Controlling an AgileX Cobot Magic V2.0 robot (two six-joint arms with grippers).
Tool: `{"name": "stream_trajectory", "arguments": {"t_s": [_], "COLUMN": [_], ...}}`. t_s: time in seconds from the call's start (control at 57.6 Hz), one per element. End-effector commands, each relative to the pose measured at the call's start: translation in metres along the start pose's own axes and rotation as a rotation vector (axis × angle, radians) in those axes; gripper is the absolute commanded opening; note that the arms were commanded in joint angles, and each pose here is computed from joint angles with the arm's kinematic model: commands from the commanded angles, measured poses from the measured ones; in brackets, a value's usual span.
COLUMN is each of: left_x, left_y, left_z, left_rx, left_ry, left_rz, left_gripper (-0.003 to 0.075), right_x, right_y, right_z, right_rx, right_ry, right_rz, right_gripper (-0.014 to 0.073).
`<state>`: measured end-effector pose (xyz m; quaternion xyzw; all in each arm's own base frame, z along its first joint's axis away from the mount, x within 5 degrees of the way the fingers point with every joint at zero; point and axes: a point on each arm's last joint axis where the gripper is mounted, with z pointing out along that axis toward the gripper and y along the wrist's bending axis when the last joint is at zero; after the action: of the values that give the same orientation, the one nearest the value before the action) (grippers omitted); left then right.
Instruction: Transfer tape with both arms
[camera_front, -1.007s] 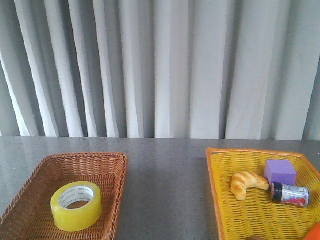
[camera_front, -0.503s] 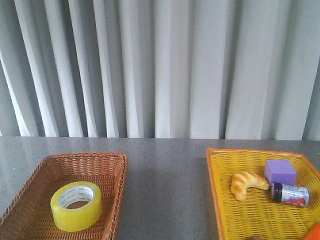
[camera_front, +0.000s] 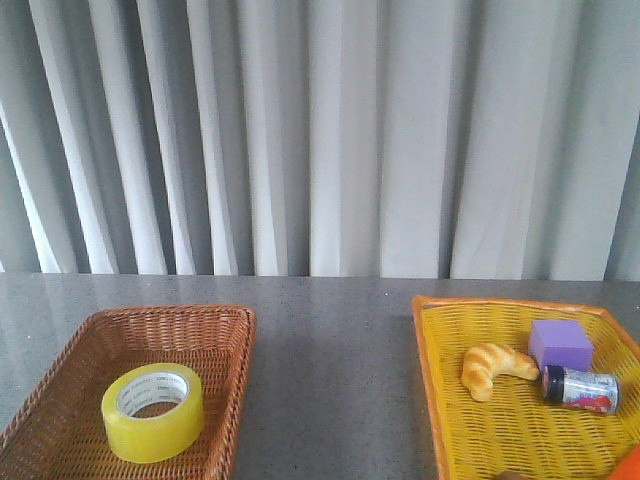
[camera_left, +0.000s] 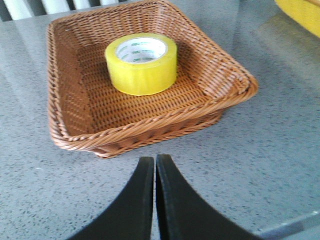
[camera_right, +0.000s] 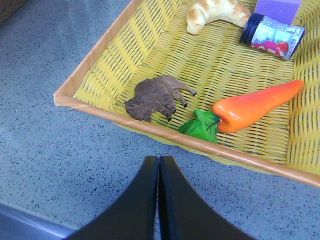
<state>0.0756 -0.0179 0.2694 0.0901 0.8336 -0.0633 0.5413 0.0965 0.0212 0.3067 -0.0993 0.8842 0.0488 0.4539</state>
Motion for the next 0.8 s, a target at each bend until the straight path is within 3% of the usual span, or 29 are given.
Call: {"name": "stream_trajectory", "arguments": {"t_s": [0.0, 0.156, 0.451, 0.781], "left_x": [-0.004, 0.024, 0.069, 0.066], "left_y": [0.004, 0.008, 0.01, 0.011], "left_z": [-0.003, -0.005, 0.005, 0.004], "left_rx": [-0.051, -0.105, -0.148, -0.149], "left_ry": [-0.166, -0.294, -0.476, -0.501], "left_rz": [-0.035, -0.102, -0.096, -0.095], "left_gripper": [-0.0007, -0.0007, -0.0007, -0.0007], "right_x": [-0.012, -0.012, -0.013, -0.013], "right_y": [-0.001, -0.001, -0.001, -0.001], "right_z": [-0.005, -0.005, -0.005, -0.005], "right_rx": [0.008, 0.008, 0.008, 0.007], "right_ry": [-0.085, -0.085, -0.086, -0.086], "right_rz": [-0.005, -0.004, -0.004, -0.003], "right_gripper": [-0.0007, -0.0007, -0.0007, -0.0007]}}
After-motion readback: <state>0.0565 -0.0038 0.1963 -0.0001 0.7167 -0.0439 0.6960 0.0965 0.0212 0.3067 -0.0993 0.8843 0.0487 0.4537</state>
